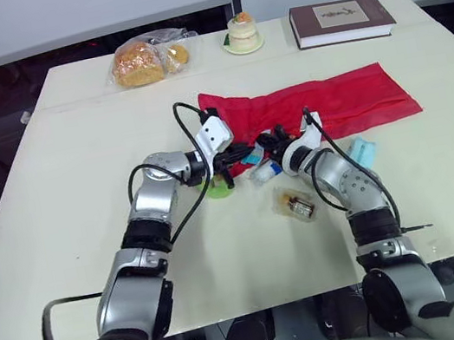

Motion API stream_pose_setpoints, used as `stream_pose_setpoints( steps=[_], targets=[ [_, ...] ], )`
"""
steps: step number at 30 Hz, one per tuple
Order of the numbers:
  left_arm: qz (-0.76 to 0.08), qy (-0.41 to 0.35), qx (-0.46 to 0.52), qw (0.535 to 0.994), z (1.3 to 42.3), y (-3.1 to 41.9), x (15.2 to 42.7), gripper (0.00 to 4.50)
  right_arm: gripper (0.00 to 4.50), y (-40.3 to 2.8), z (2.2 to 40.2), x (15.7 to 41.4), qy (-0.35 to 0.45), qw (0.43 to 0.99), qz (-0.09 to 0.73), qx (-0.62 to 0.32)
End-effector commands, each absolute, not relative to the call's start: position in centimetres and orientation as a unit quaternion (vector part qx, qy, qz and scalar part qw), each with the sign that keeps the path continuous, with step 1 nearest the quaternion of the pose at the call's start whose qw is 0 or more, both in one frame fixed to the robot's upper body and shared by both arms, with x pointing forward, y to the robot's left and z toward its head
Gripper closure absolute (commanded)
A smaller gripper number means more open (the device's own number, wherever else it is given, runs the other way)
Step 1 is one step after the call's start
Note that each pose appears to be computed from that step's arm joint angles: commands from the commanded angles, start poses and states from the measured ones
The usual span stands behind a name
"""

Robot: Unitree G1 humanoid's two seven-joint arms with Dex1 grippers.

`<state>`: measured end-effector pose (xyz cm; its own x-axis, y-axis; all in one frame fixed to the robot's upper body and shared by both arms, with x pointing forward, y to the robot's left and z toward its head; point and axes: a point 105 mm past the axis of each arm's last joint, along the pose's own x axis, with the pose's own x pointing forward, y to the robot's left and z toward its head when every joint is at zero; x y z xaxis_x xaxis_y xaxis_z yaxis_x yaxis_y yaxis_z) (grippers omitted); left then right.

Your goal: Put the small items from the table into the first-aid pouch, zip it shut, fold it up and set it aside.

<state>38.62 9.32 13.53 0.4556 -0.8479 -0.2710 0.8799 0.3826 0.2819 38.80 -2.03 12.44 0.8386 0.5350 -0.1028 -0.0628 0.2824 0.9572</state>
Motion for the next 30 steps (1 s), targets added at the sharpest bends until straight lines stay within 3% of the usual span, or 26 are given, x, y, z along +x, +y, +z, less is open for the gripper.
stream_pose_setpoints(
  steps=[1, 12, 20, 25, 27, 29, 30],
  targets=[
    [-0.555, 0.035, 0.180, 0.812, 14.0, 8.5, 37.7, 4.45, 4.45, 0.8, 17.2, 38.9, 0.145, 0.700, 0.221, 0.663],
    [-0.590, 0.049, 0.117, 0.797, 14.2, 6.6, 36.2, 4.45, 4.45, 0.1, 18.3, 39.8, 0.109, 0.672, 0.202, 0.704],
    [-0.572, 0.023, 0.115, 0.812, 15.9, 5.9, 37.4, 4.45, 4.45, 2.2, 15.8, 38.7, 0.183, 0.747, 0.228, 0.597],
    [-0.567, 0.025, 0.123, 0.814, 16.0, 6.3, 38.0, 4.45, 4.45, 1.7, 15.8, 38.5, 0.186, 0.757, 0.238, 0.580],
    [-0.565, 0.026, 0.124, 0.815, 15.9, 6.5, 38.2, 4.50, 3.46, 1.4, 15.8, 38.4, 0.185, 0.760, 0.239, 0.576],
    [-0.560, 0.027, 0.126, 0.819, 15.8, 6.8, 38.4, 4.50, 2.92, 1.1, 15.7, 38.3, 0.182, 0.765, 0.238, 0.570],
    [-0.555, 0.030, 0.128, 0.822, 15.7, 7.1, 38.6, 4.50, 2.44, 1.0, 15.7, 38.2, 0.180, 0.768, 0.240, 0.567]
  ],
)
